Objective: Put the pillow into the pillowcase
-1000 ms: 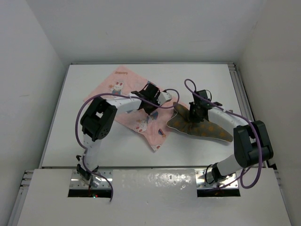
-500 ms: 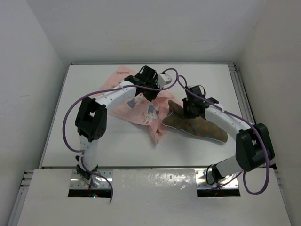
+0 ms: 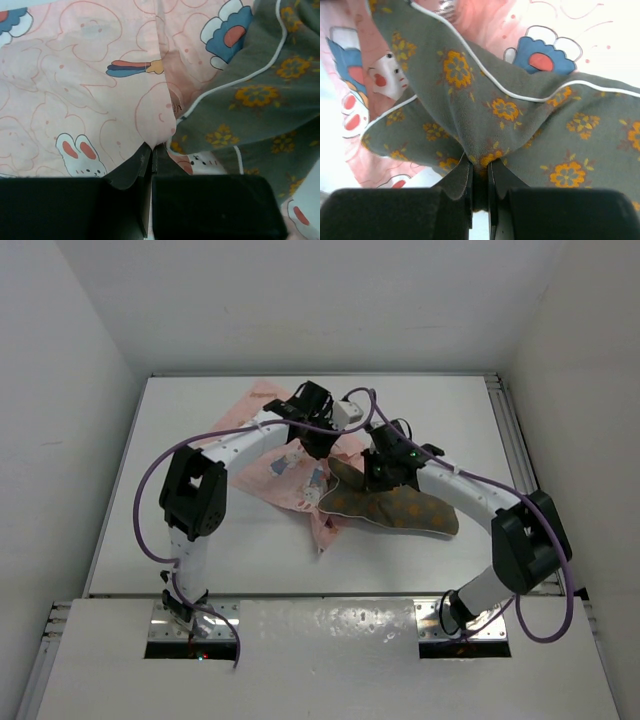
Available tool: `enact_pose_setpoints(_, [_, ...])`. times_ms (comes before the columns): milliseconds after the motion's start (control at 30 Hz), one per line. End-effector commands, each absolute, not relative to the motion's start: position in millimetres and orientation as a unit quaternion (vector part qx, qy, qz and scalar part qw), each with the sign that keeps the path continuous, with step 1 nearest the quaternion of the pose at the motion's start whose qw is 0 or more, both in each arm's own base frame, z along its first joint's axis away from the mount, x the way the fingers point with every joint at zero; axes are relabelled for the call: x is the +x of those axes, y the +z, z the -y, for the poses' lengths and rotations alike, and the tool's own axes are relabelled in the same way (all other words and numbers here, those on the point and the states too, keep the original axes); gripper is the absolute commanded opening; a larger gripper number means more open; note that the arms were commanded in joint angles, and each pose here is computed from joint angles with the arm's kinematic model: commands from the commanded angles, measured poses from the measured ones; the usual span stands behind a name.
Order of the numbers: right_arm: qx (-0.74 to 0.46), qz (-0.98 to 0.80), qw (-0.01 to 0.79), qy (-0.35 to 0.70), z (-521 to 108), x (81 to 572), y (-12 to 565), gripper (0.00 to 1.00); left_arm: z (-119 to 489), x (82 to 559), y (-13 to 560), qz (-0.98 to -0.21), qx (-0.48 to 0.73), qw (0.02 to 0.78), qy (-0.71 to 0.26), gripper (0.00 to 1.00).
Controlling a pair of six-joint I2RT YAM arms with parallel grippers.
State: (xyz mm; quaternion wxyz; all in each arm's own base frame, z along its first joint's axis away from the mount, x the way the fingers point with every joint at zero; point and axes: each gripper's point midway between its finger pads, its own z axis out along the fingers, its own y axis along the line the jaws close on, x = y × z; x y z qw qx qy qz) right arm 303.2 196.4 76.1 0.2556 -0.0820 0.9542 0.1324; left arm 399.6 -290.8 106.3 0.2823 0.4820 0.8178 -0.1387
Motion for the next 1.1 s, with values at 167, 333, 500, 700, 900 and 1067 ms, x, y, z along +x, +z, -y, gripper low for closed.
enact_pose_setpoints(167, [-0.067, -0.924, 0.268, 0.264, -249, 356, 96, 0.0, 316, 378, 145, -0.78, 0.504, 0.298, -0.223, 0.0])
enact_pose_setpoints(333, [0.01, -0.903, 0.297, 0.309, -235, 384, 113, 0.0, 304, 358, 129, -0.77, 0.539, 0.261, -0.22, 0.0])
enact_pose_setpoints(500, [0.091, -0.867, 0.343, 0.348, -212, 404, 145, 0.0, 293, 356, 124, -0.765, 0.56, 0.251, -0.196, 0.0])
enact_pose_setpoints(700, [0.093, -0.852, 0.383, 0.345, -203, 406, 173, 0.0, 292, 374, 138, -0.76, 0.563, 0.273, -0.173, 0.0])
enact_pose_setpoints(900, [0.137, -0.859, 0.386, 0.306, -192, 417, 154, 0.0, 307, 351, 159, -0.709, 0.618, 0.255, -0.226, 0.0])
enact_pose_setpoints(1067, [0.173, -0.84, 0.408, 0.314, -191, 432, 163, 0.0, 298, 333, 146, -0.693, 0.643, 0.219, -0.241, 0.0])
